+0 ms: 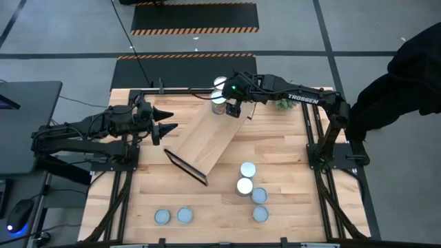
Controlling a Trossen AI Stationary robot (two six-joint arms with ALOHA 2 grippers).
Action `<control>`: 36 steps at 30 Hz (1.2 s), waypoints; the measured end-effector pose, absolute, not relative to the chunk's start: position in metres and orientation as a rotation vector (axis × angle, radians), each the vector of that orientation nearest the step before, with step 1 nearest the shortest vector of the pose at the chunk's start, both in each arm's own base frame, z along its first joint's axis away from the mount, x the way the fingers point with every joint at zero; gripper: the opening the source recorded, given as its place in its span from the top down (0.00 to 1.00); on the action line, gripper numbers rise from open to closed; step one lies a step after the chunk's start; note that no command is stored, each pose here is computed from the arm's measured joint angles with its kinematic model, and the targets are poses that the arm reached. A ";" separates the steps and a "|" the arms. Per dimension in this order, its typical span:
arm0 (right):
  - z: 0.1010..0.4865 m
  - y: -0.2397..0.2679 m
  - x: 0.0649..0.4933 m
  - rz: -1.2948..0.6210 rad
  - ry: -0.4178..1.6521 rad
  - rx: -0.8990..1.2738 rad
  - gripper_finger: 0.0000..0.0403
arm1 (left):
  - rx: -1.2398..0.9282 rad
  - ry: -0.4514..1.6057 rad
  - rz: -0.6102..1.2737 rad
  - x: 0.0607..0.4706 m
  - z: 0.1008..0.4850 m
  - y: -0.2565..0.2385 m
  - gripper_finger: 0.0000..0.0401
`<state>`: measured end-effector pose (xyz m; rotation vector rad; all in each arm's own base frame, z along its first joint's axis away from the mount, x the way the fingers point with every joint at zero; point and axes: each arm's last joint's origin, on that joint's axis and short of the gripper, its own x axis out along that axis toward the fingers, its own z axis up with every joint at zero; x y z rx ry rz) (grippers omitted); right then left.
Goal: Pick and place cans onto a shelf
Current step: Put the canned peaches on the shelf, then put the canned carrots on the shelf
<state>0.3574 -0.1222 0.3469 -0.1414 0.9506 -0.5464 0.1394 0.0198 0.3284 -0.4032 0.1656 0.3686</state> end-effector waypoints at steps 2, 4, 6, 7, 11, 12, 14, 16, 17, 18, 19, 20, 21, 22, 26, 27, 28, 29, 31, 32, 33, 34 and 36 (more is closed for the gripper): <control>0.347 -0.122 0.358 -0.551 0.943 -0.141 0.02 | -0.403 0.165 0.368 0.139 0.328 0.020 0.25; 0.348 -0.123 0.359 -0.566 0.932 -0.143 0.02 | -0.403 0.165 0.368 0.139 0.328 0.020 0.25; 0.349 -0.123 0.359 -0.579 0.917 -0.144 0.02 | -0.403 0.165 0.369 0.139 0.328 0.020 0.25; 0.350 -0.124 0.360 -0.582 0.908 -0.143 0.02 | -0.403 0.165 0.369 0.139 0.328 0.020 0.25; 0.349 -0.124 0.362 -0.585 0.901 -0.144 0.02 | -0.404 0.165 0.369 0.139 0.328 0.020 0.25; 0.348 -0.125 0.363 -0.587 0.902 -0.144 0.02 | -0.404 0.165 0.369 0.139 0.328 0.020 0.25; 0.346 -0.125 0.363 -0.587 0.912 -0.145 0.02 | -0.404 0.165 0.369 0.139 0.328 0.020 0.25; 0.346 -0.125 0.366 -0.590 0.898 -0.147 0.02 | -0.404 0.165 0.369 0.139 0.328 0.020 0.25; 0.345 -0.125 0.367 -0.592 0.894 -0.147 0.02 | -0.404 0.165 0.369 0.139 0.328 0.020 0.25; 0.344 -0.125 0.367 -0.589 0.902 -0.148 0.02 | -0.404 0.165 0.368 0.139 0.328 0.020 0.25; 0.343 -0.125 0.367 -0.587 0.910 -0.149 0.02 | -0.404 0.165 0.369 0.139 0.328 0.020 0.25; 0.342 -0.125 0.368 -0.587 0.908 -0.149 0.02 | -0.404 0.165 0.369 0.139 0.328 0.020 0.25; 0.343 -0.125 0.368 -0.588 0.897 -0.149 0.02 | -0.404 0.165 0.369 0.139 0.328 0.020 0.25; 0.344 -0.125 0.369 -0.590 0.891 -0.149 0.02 | -0.404 0.165 0.369 0.139 0.328 0.020 0.25; 0.343 -0.125 0.369 -0.600 0.897 -0.162 0.02 | -0.404 0.165 0.369 0.139 0.328 0.020 0.25; 0.343 -0.125 0.369 -0.599 0.898 -0.164 0.02 | -0.404 0.165 0.369 0.139 0.328 0.020 0.25; 0.343 -0.124 0.368 -0.597 0.905 -0.164 0.02 | -0.405 0.165 0.369 0.139 0.328 0.020 0.25; 0.343 -0.123 0.366 -0.594 0.919 -0.166 0.02 | -0.409 0.165 0.369 0.139 0.328 0.020 0.25; 0.348 -0.119 0.361 -0.585 0.928 -0.168 0.02 | -0.416 0.164 0.365 0.139 0.328 0.020 0.25; 0.353 -0.115 0.358 -0.577 0.936 -0.169 0.02 | -0.419 0.166 0.358 0.139 0.328 0.019 0.25; 0.359 -0.110 0.354 -0.562 0.939 -0.165 0.02 | -0.422 0.168 0.346 0.140 0.328 0.019 0.25; 0.364 -0.105 0.351 -0.535 0.935 -0.156 0.02 | -0.423 0.170 0.338 0.140 0.328 0.019 0.25; 0.374 -0.091 0.346 -0.464 0.922 -0.123 0.02 | -0.426 0.173 0.325 0.140 0.328 0.019 0.25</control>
